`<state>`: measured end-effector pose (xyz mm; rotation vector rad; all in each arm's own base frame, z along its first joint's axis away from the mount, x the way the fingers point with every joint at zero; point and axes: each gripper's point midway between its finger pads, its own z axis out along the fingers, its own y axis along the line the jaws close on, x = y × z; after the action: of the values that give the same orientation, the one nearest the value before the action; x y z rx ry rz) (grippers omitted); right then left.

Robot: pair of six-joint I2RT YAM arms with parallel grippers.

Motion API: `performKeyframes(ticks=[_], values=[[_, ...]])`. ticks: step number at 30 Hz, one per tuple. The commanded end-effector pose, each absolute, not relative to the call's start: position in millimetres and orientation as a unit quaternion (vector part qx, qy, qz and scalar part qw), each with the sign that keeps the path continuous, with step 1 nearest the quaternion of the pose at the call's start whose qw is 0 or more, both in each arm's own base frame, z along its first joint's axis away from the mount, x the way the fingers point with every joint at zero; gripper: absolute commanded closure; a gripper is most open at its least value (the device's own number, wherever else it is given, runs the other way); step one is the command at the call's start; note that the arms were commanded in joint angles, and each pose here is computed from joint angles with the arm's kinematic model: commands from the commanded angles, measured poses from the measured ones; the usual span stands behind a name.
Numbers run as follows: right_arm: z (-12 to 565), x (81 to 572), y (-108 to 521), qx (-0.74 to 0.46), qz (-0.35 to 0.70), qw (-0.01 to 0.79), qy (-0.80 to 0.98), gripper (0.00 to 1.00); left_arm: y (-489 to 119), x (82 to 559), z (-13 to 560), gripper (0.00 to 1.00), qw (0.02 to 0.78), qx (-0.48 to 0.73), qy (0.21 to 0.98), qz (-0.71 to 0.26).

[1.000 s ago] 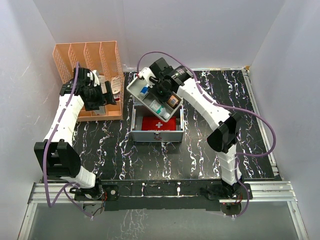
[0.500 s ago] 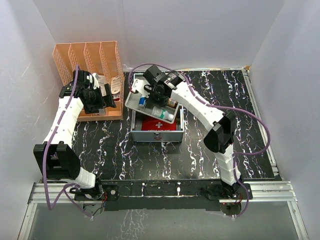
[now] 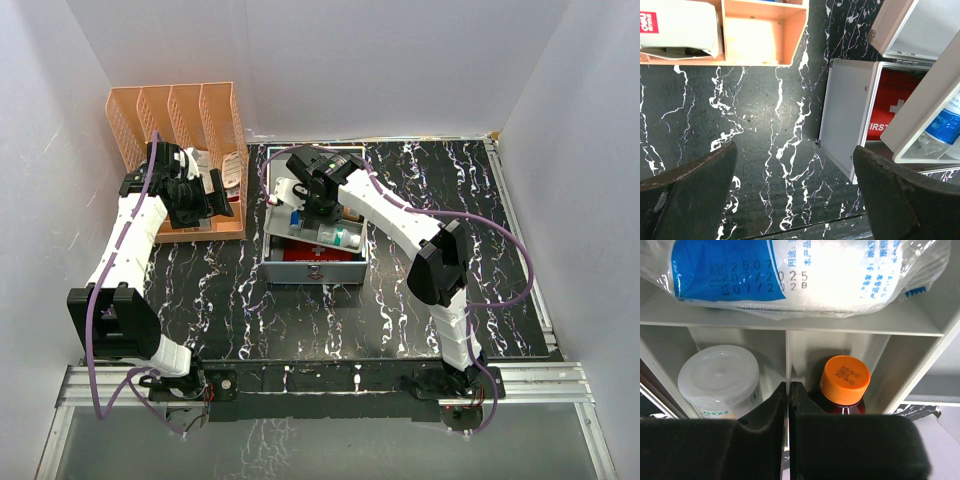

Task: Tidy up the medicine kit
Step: Place the medicine box compartment inside the medicine box.

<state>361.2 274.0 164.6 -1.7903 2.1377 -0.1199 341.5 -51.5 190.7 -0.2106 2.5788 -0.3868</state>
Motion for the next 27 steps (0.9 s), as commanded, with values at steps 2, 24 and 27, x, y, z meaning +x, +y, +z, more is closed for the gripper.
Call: performKeyframes(ticks=[2,24,27], values=[[187,373,274,-0.642,-0.066,0.214,0.733,1.0,-54,328,197,0.01,0.261,-0.075,0.95,-0.154],[172,358,279,-0.676,-0.034,0.184,0.713,1.0,-58,331,199,0.01,0.272,-0.083,0.944,-0.167],[171,350,284,-0.685,-0.024,0.18,0.706,1.0,-58,332,199,0.01,0.273,-0.082,0.944,-0.169]])
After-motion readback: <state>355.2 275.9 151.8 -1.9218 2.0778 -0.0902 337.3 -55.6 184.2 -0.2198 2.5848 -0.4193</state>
